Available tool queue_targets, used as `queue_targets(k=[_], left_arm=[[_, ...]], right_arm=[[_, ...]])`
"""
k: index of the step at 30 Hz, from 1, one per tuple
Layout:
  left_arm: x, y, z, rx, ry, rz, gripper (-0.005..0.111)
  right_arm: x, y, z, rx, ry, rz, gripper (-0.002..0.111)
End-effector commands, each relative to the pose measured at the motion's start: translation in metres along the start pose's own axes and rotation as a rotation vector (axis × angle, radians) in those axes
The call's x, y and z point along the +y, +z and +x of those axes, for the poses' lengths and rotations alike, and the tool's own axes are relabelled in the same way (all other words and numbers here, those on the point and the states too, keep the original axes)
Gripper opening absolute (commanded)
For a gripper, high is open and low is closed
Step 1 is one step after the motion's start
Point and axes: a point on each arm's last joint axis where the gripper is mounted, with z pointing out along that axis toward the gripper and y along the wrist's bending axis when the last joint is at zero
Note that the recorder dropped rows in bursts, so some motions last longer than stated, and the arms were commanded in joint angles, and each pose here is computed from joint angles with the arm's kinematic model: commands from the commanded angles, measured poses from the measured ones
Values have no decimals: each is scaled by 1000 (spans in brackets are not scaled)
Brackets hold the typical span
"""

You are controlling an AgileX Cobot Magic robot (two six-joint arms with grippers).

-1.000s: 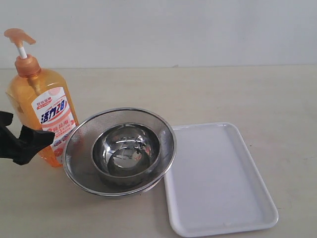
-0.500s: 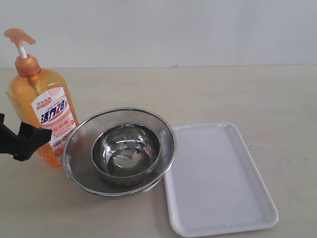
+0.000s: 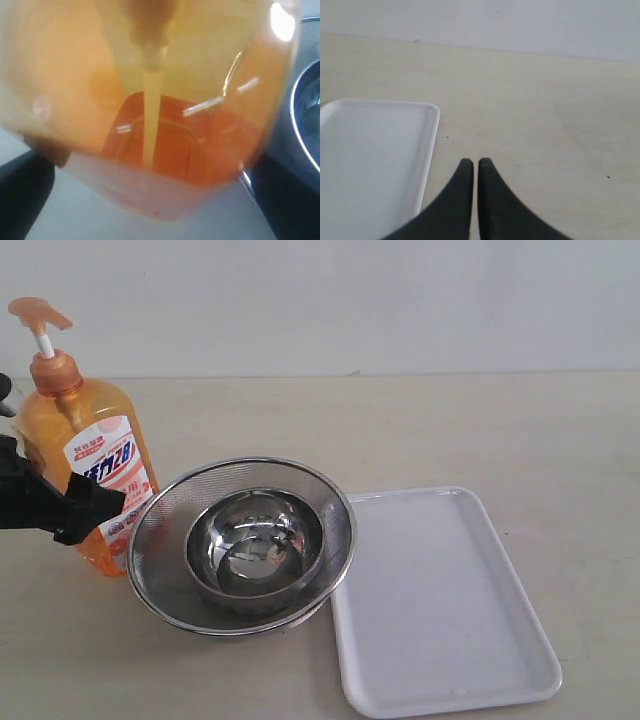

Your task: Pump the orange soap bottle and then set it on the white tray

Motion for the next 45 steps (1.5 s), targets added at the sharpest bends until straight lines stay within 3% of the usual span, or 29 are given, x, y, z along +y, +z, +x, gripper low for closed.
queue_targets(k=[1, 20, 22, 24, 31, 41, 45], left_arm=[[3, 14, -6, 9, -2, 21, 110], [0, 26, -11, -5, 37, 93, 109], [1, 26, -11, -3, 40, 90, 101], [1, 26, -11, -2, 7, 90, 87], [1, 27, -10, 3, -7, 91, 9], [0, 16, -5, 7, -75, 54, 5], [4, -4, -2, -1, -102, -53, 5]], right_arm=[[0, 0, -1, -17, -6, 5, 1], [0, 0, -1, -17, -6, 5, 1], [0, 0, -1, -17, -6, 5, 1], [0, 0, -1, -17, -6, 5, 1], [0, 0, -1, -17, -6, 5, 1], [0, 0, -1, -17, -6, 5, 1], [0, 0, -1, -17, -6, 5, 1]])
